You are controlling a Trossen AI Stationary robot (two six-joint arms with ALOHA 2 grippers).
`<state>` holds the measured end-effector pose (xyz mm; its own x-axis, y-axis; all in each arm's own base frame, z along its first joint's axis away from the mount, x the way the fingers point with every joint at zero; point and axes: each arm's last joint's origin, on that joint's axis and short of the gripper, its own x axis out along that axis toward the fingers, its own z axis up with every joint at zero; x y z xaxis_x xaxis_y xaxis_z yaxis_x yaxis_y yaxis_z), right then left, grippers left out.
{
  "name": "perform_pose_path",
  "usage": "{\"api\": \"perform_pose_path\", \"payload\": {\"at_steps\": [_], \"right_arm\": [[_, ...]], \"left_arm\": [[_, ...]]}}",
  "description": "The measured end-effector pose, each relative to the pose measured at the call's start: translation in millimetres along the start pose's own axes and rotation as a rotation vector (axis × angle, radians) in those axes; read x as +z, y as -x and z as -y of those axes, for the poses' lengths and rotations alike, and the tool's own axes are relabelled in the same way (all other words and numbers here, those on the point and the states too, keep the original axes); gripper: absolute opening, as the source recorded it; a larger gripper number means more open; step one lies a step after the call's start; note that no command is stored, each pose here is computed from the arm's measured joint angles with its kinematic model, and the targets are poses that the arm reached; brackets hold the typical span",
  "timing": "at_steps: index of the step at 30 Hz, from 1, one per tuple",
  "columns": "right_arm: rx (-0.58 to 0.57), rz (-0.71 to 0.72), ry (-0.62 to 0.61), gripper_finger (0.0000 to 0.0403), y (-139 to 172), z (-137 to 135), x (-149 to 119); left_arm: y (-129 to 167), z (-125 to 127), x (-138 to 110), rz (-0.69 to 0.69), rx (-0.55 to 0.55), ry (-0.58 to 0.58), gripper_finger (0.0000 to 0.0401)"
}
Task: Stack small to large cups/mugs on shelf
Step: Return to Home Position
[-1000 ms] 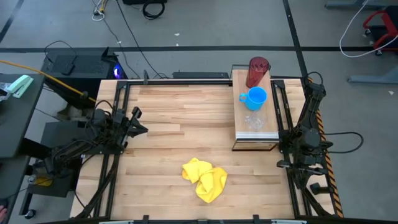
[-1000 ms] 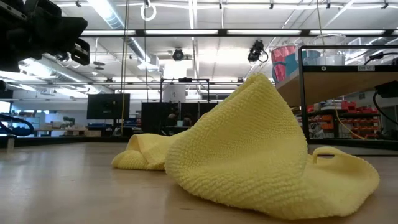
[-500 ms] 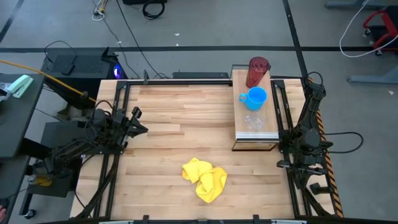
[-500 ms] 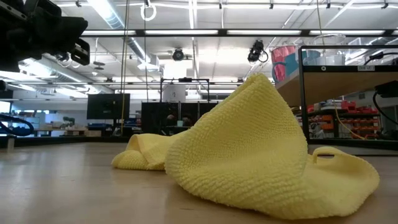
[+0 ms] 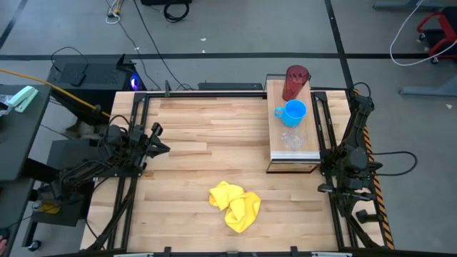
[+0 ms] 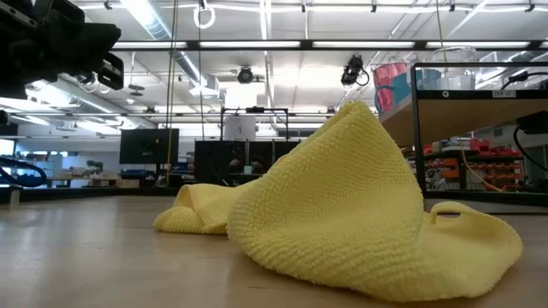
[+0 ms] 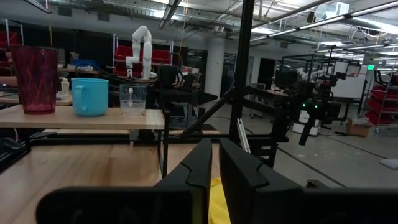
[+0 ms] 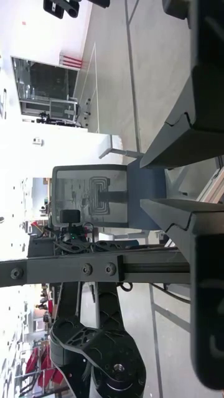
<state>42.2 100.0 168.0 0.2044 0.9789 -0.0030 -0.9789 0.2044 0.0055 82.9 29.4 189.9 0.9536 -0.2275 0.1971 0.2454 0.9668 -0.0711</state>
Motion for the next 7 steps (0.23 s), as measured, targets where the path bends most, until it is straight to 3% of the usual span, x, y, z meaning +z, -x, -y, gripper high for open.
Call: {"api": "perform_pose_path", "payload": {"at_steps": [7], "right_arm": [[0.000,0.000,0.000,0.0094,0.0,0.0,0.0]], "left_arm": [[0.0,0.0,0.0,0.000,0.000,0.000,0.0036]]}}
